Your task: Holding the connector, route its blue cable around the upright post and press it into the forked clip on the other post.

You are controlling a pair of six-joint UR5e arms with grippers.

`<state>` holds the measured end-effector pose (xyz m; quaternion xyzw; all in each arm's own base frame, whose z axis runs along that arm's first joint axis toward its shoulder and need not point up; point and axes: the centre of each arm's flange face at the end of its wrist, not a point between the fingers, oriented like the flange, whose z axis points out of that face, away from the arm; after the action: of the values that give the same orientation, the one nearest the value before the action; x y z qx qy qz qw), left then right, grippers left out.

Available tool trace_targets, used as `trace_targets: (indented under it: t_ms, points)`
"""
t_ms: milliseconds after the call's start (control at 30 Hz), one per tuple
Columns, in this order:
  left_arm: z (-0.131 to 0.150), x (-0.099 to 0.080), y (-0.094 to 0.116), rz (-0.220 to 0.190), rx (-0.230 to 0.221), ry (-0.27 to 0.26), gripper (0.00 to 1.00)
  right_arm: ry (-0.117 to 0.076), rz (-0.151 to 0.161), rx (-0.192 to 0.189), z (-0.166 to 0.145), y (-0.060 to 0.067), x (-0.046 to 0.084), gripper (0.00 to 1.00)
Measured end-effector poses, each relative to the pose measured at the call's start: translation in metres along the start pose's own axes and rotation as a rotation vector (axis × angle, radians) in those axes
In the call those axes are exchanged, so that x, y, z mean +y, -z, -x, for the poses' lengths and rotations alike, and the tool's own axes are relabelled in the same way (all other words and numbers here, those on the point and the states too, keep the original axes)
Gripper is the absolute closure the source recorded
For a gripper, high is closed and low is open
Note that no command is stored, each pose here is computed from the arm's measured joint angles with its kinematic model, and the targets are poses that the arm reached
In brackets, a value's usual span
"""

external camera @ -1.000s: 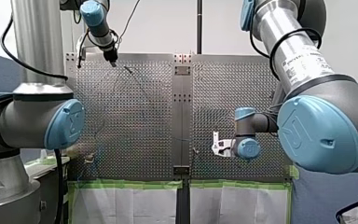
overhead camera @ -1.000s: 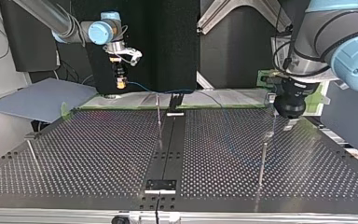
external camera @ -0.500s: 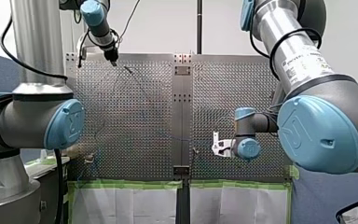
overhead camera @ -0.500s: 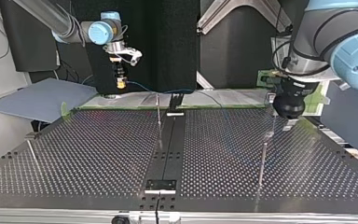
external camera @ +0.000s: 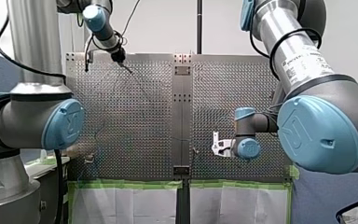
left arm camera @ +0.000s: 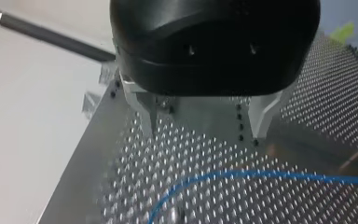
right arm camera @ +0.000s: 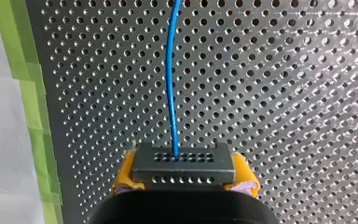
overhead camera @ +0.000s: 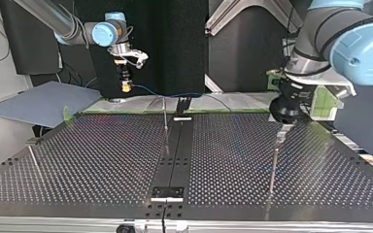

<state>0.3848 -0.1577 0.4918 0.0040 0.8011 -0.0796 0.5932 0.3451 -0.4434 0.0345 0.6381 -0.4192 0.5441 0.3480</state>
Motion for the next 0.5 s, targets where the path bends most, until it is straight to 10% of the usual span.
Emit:
trace_targets:
  t_ms: [500]
  points:
    - [-0.016, -0.042, -0.024, -0.048, -0.066, -0.09, 0.02, -0.002, 0.0, 0.0, 0.0, 0.0, 0.0, 1.0]
